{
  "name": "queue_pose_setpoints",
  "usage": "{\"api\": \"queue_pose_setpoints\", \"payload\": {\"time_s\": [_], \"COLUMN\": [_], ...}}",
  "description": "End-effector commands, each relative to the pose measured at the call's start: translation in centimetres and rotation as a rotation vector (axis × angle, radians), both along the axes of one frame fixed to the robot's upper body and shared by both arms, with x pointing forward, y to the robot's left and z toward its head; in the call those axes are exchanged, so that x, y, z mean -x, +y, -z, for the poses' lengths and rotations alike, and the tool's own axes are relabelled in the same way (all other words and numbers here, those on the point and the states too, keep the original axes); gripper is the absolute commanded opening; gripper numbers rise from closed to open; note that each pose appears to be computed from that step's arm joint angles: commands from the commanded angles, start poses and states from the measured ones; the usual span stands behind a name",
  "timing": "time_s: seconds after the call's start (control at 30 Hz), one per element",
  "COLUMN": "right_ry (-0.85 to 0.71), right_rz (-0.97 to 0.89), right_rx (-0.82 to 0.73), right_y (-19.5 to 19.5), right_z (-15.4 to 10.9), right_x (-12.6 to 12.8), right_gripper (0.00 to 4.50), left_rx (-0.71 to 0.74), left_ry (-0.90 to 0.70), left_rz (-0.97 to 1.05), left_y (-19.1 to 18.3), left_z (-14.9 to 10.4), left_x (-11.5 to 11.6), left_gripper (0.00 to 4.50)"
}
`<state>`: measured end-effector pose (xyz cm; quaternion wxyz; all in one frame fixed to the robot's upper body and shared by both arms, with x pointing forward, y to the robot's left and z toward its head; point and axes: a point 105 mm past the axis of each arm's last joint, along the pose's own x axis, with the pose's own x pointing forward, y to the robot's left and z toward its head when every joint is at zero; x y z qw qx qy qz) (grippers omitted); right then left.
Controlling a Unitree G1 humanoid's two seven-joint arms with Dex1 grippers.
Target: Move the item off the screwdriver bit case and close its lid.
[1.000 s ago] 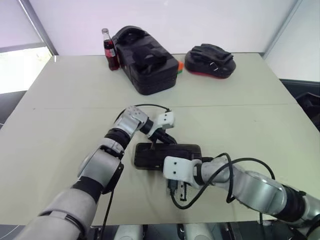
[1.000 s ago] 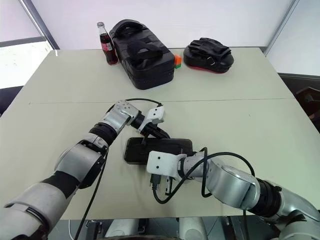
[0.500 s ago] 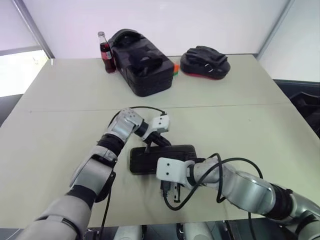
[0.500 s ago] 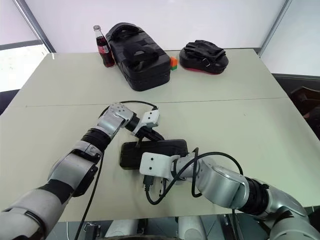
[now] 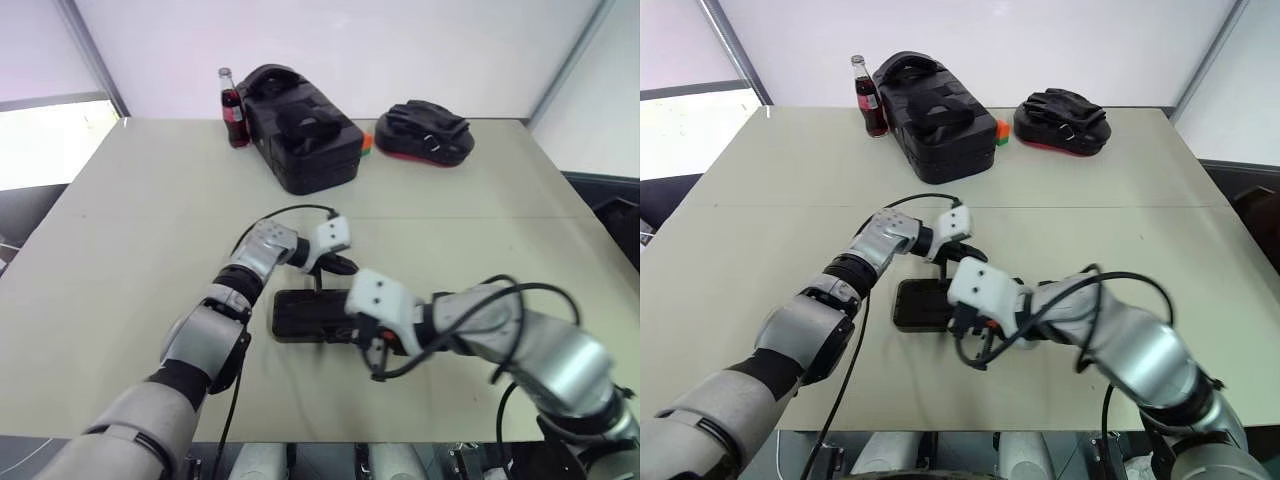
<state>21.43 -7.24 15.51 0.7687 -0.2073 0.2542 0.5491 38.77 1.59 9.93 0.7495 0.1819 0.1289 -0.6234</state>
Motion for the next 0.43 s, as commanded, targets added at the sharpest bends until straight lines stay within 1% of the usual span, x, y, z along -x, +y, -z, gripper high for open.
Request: {"api": "queue_pose_setpoints", "payload": {"time_s": [0.03,0.1,0.13,0.17,0.23,0.27,0.33,0.43], "right_ry": [0.035,0.0,-0.03,-0.051,-0.122,-0.155,-0.198,-0.235], "right_rz": [-0.045,0.022,0.075,0.109,0.234,0.281,0.321,0.368], "right_rx": [-0.093,-0.159,-0.206,-0.238,-0.307,-0.325,-0.326,-0.344], "right_y": [-1.5,-2.8,-3.5,-4.0,-5.7,-6.7,-7.9,-9.2], "right_z": [-2.3,-3.7,-4.4,-4.9,-5.6,-5.6,-5.3,-4.4], "right_x": [1.3,-0.2,-1.5,-2.4,-5.5,-6.8,-8.2,-9.9], "right_gripper": [0.03,0.03,0.03,0.03,0.03,0.03,0.03,0.03], "left_rx": [0.21,0.31,0.356,0.385,0.466,0.492,0.514,0.505], "left_ry": [-0.002,-0.026,-0.054,-0.072,-0.106,-0.113,-0.113,-0.068], "left_rz": [-0.115,-0.219,-0.273,-0.309,-0.43,-0.481,-0.546,-0.664], "left_y": [2.0,4.6,6.2,7.2,10.2,11.7,13.3,16.0], "left_z": [-4.5,-6.6,-7.6,-8.2,-9.6,-10.0,-10.3,-9.2], "left_x": [-1.9,-2.9,-3.3,-3.4,-3.0,-2.1,-0.3,3.8], "left_gripper": [0.0,0.0,0.0,0.0,0.0,0.0,0.0,0.0]}}
